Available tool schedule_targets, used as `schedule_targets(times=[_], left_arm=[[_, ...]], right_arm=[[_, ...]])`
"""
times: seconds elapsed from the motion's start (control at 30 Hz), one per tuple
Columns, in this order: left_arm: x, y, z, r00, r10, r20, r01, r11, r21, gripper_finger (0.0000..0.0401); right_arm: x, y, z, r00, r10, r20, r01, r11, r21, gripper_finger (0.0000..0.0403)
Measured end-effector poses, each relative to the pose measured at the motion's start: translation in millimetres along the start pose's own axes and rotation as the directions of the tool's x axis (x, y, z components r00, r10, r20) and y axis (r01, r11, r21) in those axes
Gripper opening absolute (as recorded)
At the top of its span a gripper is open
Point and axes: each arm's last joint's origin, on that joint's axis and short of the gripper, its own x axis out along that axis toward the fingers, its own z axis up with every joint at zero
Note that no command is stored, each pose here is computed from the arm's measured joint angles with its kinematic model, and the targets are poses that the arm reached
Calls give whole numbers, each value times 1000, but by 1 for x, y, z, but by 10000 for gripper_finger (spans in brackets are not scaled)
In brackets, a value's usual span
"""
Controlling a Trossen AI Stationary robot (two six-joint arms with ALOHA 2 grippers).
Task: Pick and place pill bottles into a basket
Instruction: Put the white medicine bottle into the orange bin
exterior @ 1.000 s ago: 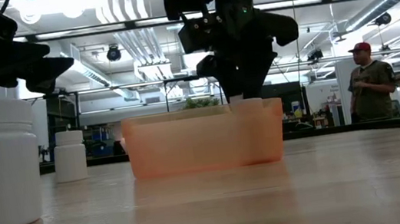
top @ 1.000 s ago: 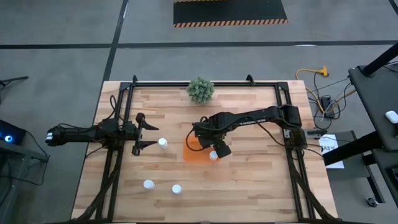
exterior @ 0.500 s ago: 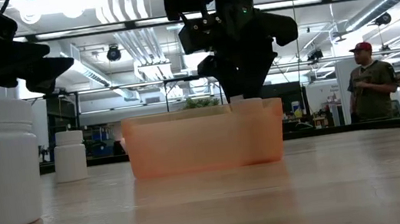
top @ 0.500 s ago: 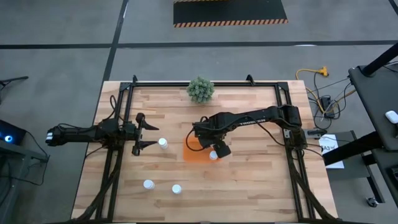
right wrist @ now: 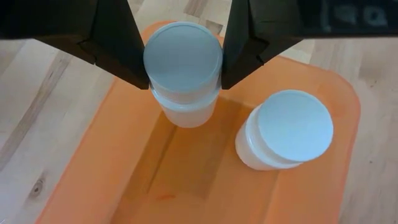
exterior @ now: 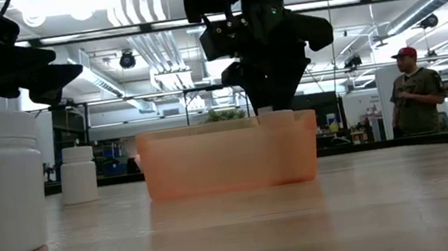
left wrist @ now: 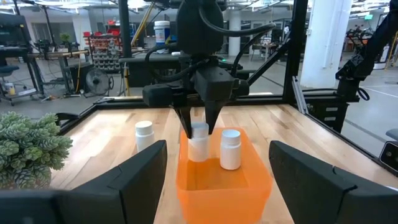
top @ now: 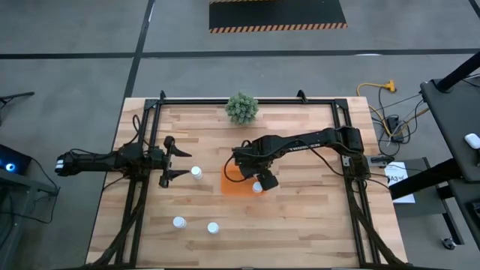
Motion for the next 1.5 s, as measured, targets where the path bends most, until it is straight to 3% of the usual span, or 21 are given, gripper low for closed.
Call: schedule_targets(times=[0.43,1.5], left_arm=[[0,0,0,1000,0,0,0,1000,0,265],[0,0,0,1000,0,0,0,1000,0,265]], right_arm=[[0,1,-2,1000,11,-18,-12,998,-62,185],[-2,2,0,1000,16,-2,-16,999,-39,188]])
